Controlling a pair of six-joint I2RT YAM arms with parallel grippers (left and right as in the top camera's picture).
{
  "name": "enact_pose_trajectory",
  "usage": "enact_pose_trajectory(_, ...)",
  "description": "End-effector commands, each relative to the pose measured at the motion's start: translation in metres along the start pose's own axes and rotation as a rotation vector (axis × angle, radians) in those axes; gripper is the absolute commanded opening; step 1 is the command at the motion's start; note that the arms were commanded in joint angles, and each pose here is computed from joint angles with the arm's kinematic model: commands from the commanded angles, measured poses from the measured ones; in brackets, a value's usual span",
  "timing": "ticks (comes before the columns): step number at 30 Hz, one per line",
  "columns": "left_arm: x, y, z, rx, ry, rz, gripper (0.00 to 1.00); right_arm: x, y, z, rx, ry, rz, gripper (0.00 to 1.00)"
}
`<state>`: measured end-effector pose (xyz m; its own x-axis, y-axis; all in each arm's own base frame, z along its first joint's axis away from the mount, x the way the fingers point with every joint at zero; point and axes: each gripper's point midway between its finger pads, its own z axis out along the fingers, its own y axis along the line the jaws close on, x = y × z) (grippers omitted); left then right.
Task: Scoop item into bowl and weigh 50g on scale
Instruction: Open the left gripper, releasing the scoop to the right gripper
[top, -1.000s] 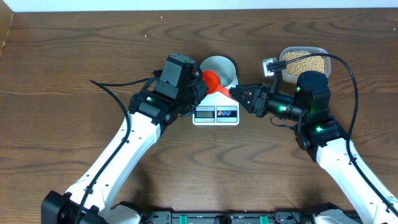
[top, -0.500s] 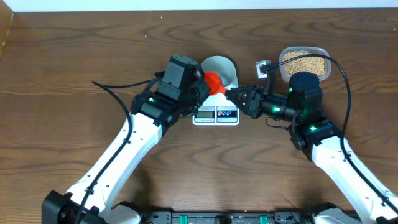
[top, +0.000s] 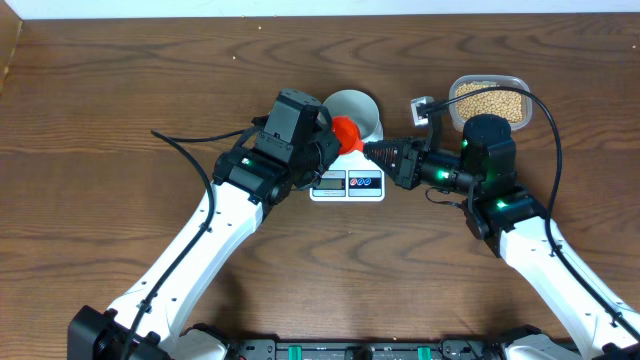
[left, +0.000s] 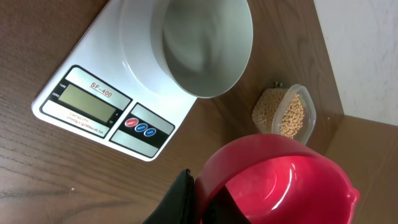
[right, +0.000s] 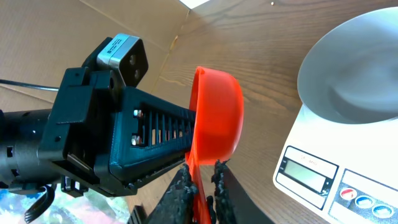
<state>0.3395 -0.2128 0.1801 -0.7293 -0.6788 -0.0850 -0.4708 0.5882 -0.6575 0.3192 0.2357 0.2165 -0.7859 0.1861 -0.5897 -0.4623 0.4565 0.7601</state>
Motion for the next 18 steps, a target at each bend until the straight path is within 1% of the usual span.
enact_pose_trajectory(1,0.000,-0.001,0.000,0.000,-0.004,-0.002,0.07,-0.005,0.006,0.001,-0.007,-0.010,-0.019,0.08)
enact_pose_trajectory(4,0.000,-0.001,0.000,-0.004,-0.003,-0.003,0.07,-0.005,0.006,0.001,-0.007,-0.010,-0.020,0.01)
enact_pose_trajectory(6,0.000,0.000,0.000,-0.005,-0.003,-0.003,0.08,-0.005,0.006,0.001,-0.007,-0.010,-0.019,0.01)
enact_pose_trajectory(9,0.001,0.002,0.000,-0.015,0.000,-0.005,0.33,-0.005,0.006,0.001,-0.007,-0.010,-0.019,0.01)
enact_pose_trajectory(12,0.001,0.003,0.000,-0.018,0.000,-0.005,0.50,-0.005,0.006,0.001,-0.006,-0.010,-0.019,0.01)
enact_pose_trajectory(15,0.000,0.003,0.000,-0.020,-0.003,-0.005,0.57,-0.006,0.003,0.001,0.008,-0.015,-0.015,0.01)
enact_pose_trajectory(18,0.000,0.005,0.000,-0.027,-0.005,-0.006,0.59,-0.005,-0.005,0.001,0.048,-0.021,0.003,0.01)
